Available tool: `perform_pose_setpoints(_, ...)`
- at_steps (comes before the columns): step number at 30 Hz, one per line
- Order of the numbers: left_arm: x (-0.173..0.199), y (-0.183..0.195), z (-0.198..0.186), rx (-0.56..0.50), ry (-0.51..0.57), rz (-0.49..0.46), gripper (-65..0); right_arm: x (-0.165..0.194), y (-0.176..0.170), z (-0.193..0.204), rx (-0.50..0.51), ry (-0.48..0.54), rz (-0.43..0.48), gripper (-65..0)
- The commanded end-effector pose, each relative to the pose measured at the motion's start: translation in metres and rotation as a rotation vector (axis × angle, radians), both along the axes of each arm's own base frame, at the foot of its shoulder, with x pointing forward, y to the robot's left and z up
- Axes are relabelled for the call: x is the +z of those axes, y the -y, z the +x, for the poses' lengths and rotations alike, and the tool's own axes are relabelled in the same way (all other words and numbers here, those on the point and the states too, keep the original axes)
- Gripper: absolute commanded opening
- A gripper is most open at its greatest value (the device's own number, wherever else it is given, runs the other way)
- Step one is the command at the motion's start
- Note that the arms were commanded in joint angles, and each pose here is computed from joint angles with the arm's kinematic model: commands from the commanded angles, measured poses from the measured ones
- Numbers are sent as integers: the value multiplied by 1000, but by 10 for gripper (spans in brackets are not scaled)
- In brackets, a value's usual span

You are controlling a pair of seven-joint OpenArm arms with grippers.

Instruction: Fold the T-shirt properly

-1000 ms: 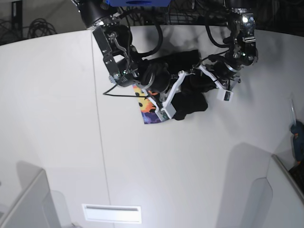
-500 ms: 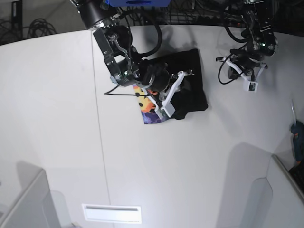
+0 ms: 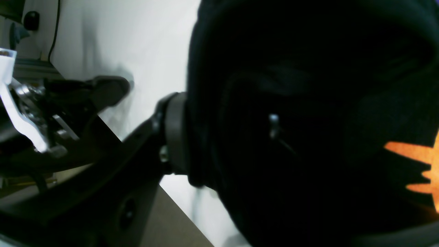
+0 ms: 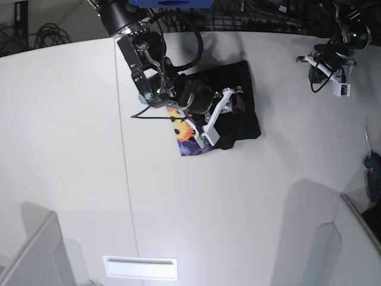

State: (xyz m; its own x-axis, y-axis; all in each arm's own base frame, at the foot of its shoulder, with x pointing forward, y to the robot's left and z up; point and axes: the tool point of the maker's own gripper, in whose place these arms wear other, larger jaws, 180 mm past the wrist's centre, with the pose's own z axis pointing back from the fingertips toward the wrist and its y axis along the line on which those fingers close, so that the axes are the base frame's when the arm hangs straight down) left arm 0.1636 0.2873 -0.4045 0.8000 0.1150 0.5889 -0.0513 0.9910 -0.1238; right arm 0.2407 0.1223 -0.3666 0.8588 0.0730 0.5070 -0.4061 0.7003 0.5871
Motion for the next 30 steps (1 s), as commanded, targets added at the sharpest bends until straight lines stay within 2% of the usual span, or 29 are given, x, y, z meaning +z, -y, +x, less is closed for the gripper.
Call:
perform_pose_setpoints(1, 10, -7, 4, -6, 29, 21, -650, 21, -11, 6, 8, 52, 50, -356)
perform_pose_setpoints(6, 13, -12, 4, -13, 27, 38, -650, 37, -26, -2, 73, 104, 63, -357)
perform_pose_setpoints(11, 14, -12, 6, -13, 33, 38, -650, 37, -44, -10, 152, 115, 51, -357)
perform_pose_setpoints(17, 15, -13, 8, -12, 39, 38, -650, 44, -74, -31, 312, 174, 29, -359)
perform_pose_setpoints(20, 21, -29, 5, 30, 49, 61, -650, 59, -85, -43, 388, 239, 35, -359)
perform_pose_setpoints(22, 28, -46, 1, 76, 63, 85, -650, 70, -73, -40, 373, 280, 45, -360)
perform_pose_setpoints(24, 36, -63, -4, 124, 75, 110, -650, 83, -56, -34, 325, 318, 66, -393)
perform_pose_setpoints(27, 40, -87, -16, 175, 66, 142, -650, 100, -17, -9, 196, 367, 71, -540)
perform_pose_setpoints(28, 38, -93, -20, 188, 55, 143, -650, 104, -4, 1, 147, 381, 67, -617)
perform_pose_setpoints(29, 37, -96, -22, 200, 48, 143, -650, 106, 9, 12, 99, 393, 64, -650)
perform_pose_setpoints(30, 34, -98, -25, 207, 39, 137, -650, 105, 23, 23, 54, 400, 52, -650)
